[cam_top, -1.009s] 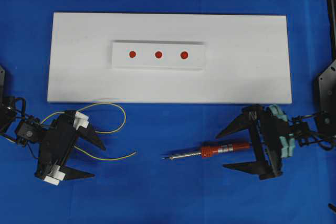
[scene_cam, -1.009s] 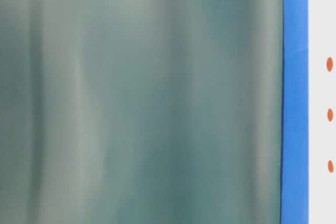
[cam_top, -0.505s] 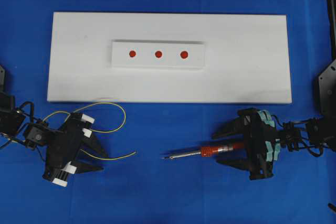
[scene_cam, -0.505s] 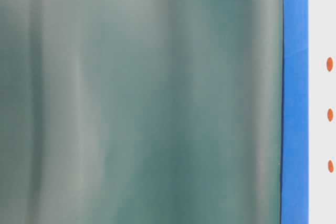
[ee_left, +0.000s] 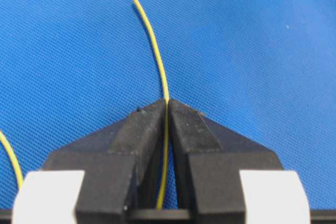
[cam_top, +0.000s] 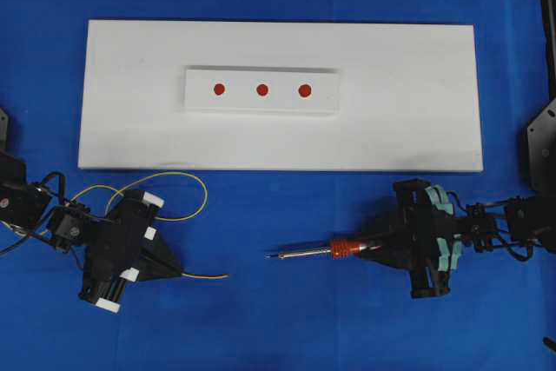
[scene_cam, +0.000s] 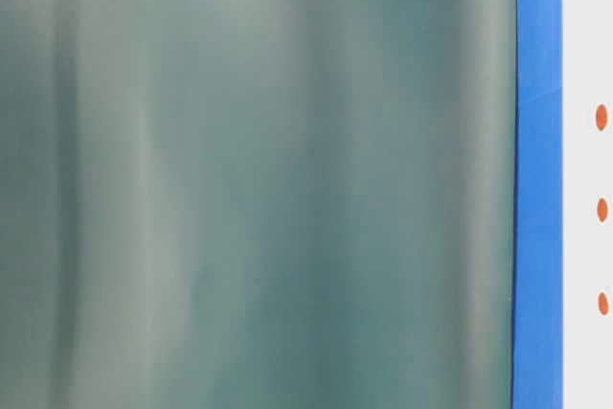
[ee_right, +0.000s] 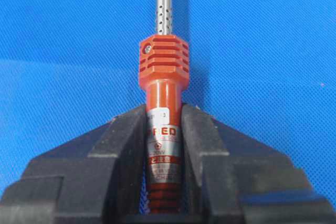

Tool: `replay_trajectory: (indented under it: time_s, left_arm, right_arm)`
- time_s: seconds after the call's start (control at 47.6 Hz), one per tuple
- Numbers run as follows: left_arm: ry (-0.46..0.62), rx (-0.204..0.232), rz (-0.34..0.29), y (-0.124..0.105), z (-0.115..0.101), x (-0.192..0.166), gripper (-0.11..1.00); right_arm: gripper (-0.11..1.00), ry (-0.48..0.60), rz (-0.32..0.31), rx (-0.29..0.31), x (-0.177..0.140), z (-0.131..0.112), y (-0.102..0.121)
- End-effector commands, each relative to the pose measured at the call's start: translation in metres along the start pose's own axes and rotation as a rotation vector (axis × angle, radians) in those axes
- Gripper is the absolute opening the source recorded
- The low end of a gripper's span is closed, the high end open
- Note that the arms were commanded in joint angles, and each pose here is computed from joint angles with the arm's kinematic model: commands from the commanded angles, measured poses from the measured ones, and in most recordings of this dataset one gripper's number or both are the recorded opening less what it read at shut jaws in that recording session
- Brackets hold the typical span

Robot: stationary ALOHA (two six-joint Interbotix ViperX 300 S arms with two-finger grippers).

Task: Touch the tip of the soldering iron to the tip of the solder at the mark.
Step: 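Close left gripper on solder wire, right gripper on iron handle, then lift both tools and bring them over the red dots on the strip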

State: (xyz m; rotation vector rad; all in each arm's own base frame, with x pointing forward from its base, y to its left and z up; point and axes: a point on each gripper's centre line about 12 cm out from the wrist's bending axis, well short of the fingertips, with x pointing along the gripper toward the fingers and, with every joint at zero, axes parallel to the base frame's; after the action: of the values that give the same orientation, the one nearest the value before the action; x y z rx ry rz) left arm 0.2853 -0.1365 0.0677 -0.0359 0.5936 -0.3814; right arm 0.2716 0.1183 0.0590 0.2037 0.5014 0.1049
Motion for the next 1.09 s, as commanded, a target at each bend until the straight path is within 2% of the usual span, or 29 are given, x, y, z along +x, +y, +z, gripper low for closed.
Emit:
replay_trajectory:
  time_s: [0.0,0.21,0.61,0.694,0.883,0.967,1.072]
  left_arm:
    - [-0.025,-0.007,0.001,0.000,0.008,-0.001,0.03]
    - [-0.021,-0.034,0.006,-0.001,0.029,-0.016,0.03]
    - [0.084,-0.070,0.061,0.004,0.083,-0.069,0.03]
    - [0.088,-0.074,0.069,0.005,0.089,-0.077,0.03]
    - [0.075,-0.091,0.090,0.013,0.093,-0.083,0.03]
    - [0.068,-0.112,0.108,0.019,0.098,-0.084,0.03]
    - [0.065,-0.181,0.157,0.036,0.106,-0.085,0.03]
  right_arm:
    - [0.06,-0.015,0.015,0.009,0.001,0.007,0.005]
    - [0.06,-0.009,0.040,0.043,-0.012,0.028,0.011]
    - [0.06,0.075,0.099,0.057,-0.051,0.095,0.014]
    - [0.06,0.086,0.107,0.045,-0.057,0.108,0.014]
    - [0.06,0.115,0.085,0.053,-0.055,0.118,0.006]
    - [0.06,0.129,0.066,0.067,-0.053,0.122,-0.001]
    - [0.06,0.157,0.031,0.091,-0.052,0.128,-0.014]
